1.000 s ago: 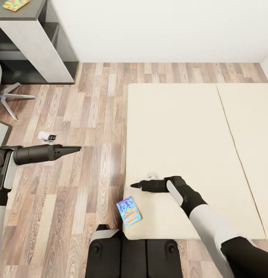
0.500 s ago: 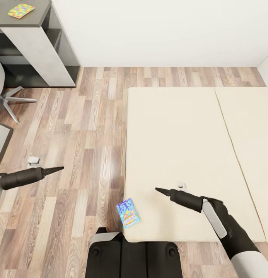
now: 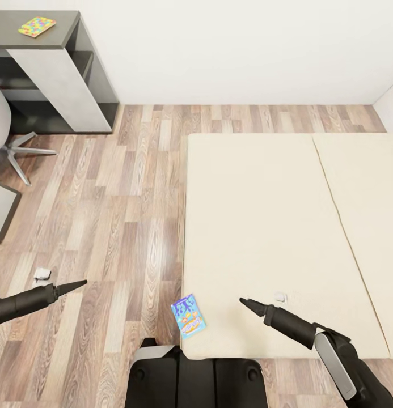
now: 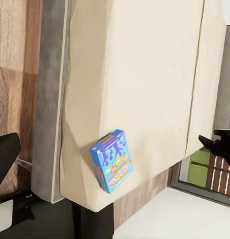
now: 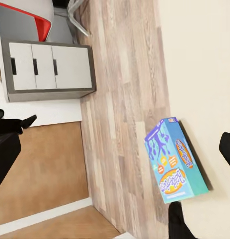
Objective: Put all the toys in the child's room - the three board games (two on the bed and one on the table), the two jigsaw puzzles on the table, and the tennis ball on the table - inside the toy box on the table in the child's room.
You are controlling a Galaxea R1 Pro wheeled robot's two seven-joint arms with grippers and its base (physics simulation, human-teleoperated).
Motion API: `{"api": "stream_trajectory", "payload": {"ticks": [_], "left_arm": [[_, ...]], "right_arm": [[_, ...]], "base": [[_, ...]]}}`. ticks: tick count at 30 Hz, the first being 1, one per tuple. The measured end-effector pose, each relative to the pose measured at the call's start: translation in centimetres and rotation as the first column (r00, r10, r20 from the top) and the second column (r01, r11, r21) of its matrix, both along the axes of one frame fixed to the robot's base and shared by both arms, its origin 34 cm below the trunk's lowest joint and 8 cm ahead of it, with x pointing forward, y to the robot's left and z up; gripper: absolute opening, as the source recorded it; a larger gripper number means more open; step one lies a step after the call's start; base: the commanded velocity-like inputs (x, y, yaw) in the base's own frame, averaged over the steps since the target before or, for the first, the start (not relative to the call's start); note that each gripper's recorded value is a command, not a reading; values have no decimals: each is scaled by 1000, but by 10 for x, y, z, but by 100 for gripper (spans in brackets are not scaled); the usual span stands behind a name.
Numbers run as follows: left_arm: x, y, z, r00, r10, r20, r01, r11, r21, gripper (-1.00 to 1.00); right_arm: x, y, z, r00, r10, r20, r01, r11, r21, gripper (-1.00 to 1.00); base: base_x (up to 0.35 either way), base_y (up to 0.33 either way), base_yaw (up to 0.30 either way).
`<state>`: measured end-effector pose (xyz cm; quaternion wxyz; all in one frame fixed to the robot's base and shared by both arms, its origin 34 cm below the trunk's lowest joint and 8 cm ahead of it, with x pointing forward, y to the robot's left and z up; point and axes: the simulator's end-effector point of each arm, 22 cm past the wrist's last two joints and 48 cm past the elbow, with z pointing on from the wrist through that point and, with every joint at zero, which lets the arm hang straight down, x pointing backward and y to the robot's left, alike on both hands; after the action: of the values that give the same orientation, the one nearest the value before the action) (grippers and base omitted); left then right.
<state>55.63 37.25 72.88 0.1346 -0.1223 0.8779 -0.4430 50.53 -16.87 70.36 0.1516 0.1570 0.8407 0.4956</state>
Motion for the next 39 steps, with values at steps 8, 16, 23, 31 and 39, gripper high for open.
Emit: {"api": "stream_trajectory", "payload": {"ticks": [8,16,23,31,39], "left_arm": [[-16,1,-1,1000,10,-27,-11,1000,-5,100],[-14,1,3,999,26,-26,-26,1000,-11,100],[-19,-4,-6,999,22,-38,-22,1000,1,100],[-20,-5,-8,999,21,-44,-21,1000,5,100],[-19,-6,-7,999,21,-43,-20,1000,8,100]], "right_arm": [[4,-1,6,1000,-2,23,2,1000,1,100],[8,-4,9,999,-11,33,11,1000,-8,100],[9,-6,8,999,-17,28,18,1000,-13,100],[9,-7,7,1000,-20,23,20,1000,-13,100],[11,-7,7,999,-22,30,23,999,-26,100]], "base": [[0,0,0],[0,0,0],[0,0,0],[0,0,0],[0,0,0]]}}
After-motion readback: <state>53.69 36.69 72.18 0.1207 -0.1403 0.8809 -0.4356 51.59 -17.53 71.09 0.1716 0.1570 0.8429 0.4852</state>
